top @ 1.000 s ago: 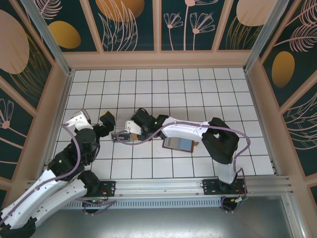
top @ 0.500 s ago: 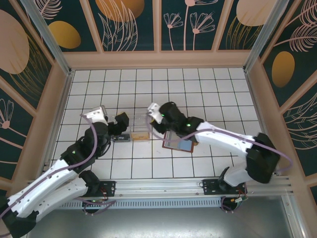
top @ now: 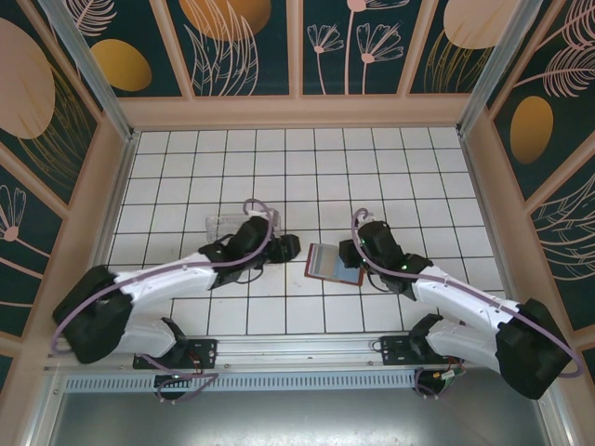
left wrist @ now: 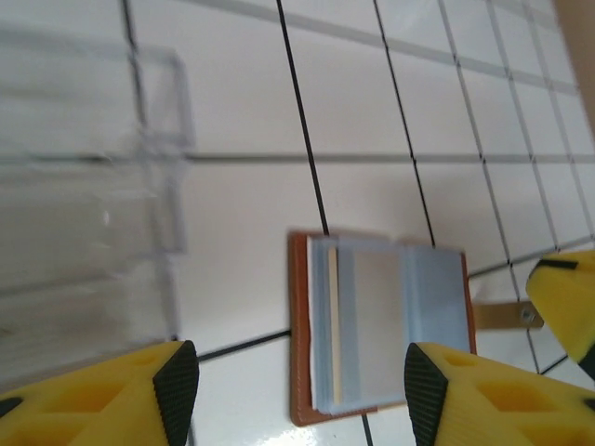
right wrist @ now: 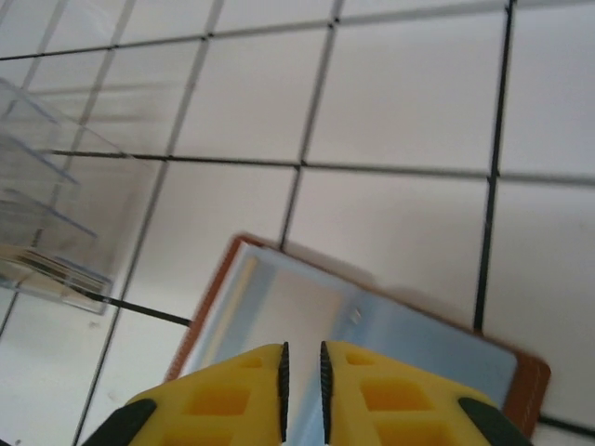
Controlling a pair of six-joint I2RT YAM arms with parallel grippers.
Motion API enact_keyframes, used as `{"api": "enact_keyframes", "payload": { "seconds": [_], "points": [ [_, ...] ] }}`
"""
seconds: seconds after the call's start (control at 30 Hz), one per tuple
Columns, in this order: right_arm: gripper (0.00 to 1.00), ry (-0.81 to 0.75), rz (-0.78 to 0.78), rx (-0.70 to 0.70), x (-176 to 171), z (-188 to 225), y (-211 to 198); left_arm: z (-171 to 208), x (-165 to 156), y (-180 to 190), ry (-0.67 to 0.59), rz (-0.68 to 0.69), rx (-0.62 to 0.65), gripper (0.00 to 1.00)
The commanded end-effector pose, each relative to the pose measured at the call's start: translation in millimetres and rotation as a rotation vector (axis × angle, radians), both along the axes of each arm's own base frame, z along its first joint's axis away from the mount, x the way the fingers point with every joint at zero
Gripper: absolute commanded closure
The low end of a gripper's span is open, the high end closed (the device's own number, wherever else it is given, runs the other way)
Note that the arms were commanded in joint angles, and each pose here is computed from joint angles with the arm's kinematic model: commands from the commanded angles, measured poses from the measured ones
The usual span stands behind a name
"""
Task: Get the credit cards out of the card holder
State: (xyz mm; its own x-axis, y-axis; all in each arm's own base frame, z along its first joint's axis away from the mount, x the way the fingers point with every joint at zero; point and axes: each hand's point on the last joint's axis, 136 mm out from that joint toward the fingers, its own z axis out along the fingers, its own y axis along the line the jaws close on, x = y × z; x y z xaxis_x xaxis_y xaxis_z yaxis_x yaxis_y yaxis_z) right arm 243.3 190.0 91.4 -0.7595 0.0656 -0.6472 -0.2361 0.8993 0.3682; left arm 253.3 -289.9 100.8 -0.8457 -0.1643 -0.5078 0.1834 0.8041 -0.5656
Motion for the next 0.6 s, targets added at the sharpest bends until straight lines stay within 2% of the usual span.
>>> {"api": "enact_keyframes", "payload": {
  "seconds": [0.0, 0.2, 0.57],
  "points": [
    [0.84, 0.107, -0.115, 0.110, -4, -17, -4, 3, -4, -39, 0.049, -0.080, -0.088, 0.39],
    [1.00, 0.226, -0.205, 0.099, -16, -47, -23, -27, -8, -66, 0.125, -0.147, -0.049, 0.46],
    [1.00, 0.288, -0.253, 0.090, -24, -67, -37, -63, -10, -84, 0.197, -0.197, 0.013, 0.50]
  ]
}}
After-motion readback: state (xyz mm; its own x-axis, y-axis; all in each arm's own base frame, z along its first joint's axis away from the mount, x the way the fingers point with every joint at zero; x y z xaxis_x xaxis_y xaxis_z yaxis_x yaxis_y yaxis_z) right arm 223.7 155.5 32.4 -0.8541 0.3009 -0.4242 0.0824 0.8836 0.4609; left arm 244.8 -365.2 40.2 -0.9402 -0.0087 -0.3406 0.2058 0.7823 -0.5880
